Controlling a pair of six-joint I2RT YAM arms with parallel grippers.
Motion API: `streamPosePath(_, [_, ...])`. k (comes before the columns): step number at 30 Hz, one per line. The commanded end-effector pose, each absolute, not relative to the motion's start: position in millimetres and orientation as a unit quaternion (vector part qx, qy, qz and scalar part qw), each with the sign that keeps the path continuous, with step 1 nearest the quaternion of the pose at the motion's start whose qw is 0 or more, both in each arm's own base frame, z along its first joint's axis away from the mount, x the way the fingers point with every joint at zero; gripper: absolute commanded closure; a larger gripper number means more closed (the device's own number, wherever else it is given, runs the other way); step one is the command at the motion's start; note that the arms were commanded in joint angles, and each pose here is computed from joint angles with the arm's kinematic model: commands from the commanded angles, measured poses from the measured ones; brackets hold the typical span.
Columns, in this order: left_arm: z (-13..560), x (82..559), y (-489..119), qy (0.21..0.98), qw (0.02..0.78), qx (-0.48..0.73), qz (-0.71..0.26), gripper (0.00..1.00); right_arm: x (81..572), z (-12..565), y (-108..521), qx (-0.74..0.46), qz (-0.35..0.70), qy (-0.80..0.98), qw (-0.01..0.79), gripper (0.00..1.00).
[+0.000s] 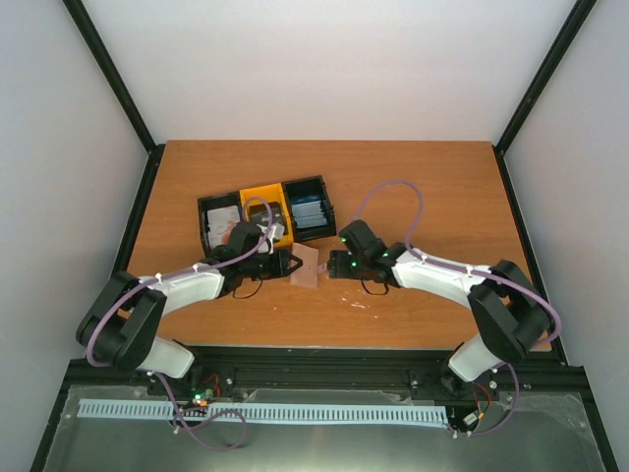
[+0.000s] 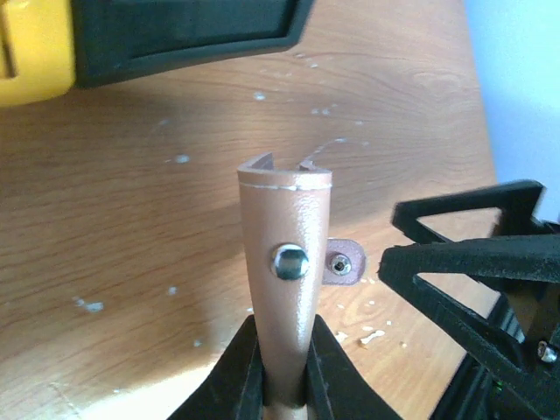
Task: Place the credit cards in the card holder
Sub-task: Open the card holder at the center of the board.
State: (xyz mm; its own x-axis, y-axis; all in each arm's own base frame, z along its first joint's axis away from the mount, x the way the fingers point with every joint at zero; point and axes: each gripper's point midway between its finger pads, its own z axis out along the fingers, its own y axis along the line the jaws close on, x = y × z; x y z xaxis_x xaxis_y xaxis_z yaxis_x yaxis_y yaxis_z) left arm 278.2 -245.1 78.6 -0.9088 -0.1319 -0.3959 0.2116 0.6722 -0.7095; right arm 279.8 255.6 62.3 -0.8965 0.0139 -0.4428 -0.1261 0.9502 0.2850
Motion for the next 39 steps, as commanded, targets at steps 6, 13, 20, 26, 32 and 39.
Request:
streamPosePath(6, [148,272,-259,0.829,0.272,0.092,-0.479,0.99,277,104,303,-0.085,0.355,0.905,0.22,0.32])
streamPosePath(13, [154,271,-252,0.82,0.289,0.089,-0.486,0.99,283,103,292,-0.059,0.342,0.907,0.24,0.68])
streamPosePath(20, [148,271,-253,0.822,0.281,0.085,-0.488,0.99,284,115,297,-0.065,0.369,0.891,0.257,0.75])
streamPosePath(26, [147,271,-252,0.823,0.281,0.082,-0.486,0.99,277,117,308,-0.082,0.404,0.878,0.244,0.85])
streamPosePath(32, [134,274,-244,0.838,0.277,0.056,-0.468,0.68,274,114,300,-0.079,0.38,0.89,0.237,0.97])
streamPosePath(39, [82,277,-230,0.882,0.23,0.003,-0.41,0.32,262,99,295,-0.091,0.347,0.915,0.185,0.97])
